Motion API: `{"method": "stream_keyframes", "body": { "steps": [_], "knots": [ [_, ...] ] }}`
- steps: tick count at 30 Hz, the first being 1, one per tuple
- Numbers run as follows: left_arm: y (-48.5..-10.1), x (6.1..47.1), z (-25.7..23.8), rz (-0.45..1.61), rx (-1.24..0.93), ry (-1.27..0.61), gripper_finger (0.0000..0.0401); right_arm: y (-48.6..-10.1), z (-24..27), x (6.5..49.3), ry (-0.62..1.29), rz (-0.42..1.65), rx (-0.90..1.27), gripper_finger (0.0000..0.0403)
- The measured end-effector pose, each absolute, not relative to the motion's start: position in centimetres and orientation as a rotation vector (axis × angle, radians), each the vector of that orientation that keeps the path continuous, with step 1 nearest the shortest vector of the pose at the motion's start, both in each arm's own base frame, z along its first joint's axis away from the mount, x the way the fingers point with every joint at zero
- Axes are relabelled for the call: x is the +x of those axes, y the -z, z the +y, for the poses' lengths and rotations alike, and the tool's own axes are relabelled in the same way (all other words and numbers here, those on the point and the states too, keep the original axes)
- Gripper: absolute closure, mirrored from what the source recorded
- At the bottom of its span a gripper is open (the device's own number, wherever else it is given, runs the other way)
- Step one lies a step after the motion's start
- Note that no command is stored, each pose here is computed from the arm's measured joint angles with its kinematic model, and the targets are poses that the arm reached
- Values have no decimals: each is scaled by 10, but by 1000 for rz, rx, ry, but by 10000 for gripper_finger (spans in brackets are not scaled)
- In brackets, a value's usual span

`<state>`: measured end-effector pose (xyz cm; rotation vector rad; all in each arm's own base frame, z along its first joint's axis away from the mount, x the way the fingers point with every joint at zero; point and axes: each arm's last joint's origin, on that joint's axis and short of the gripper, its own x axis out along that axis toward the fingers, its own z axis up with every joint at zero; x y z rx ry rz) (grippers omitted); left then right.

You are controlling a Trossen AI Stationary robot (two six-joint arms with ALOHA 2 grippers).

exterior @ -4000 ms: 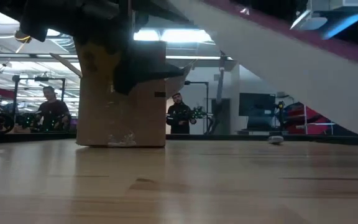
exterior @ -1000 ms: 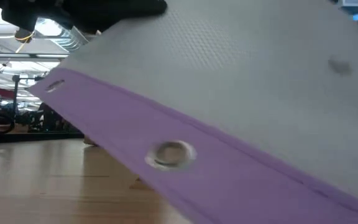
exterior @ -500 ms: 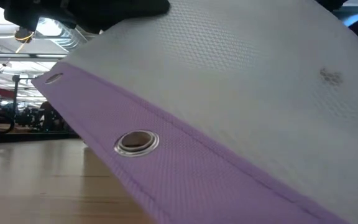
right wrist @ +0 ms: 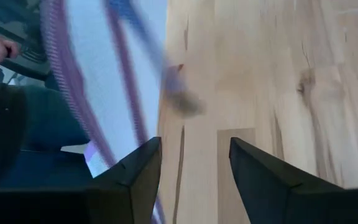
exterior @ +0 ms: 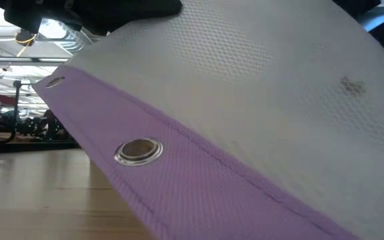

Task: Unpack boxes
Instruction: Open the zip bag

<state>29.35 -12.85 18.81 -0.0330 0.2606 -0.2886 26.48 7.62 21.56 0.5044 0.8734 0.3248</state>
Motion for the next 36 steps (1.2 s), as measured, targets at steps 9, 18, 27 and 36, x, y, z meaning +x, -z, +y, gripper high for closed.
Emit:
{"method": "stream_keyframes", "body": {
  "steps": [9,18,27,36],
  "knots": [
    [-188,294,-128,261,-34,287,401,-218,80,268,-416,869,579,226],
    [-188,294,-128,260,-32,272,401,-217,76,270,-270,823,511,226],
    [-188,294,-128,258,-30,255,401,-230,73,265,-286,769,511,226],
    [-188,294,-128,259,-29,250,401,-249,66,249,-225,623,506,226]
  ]
}}
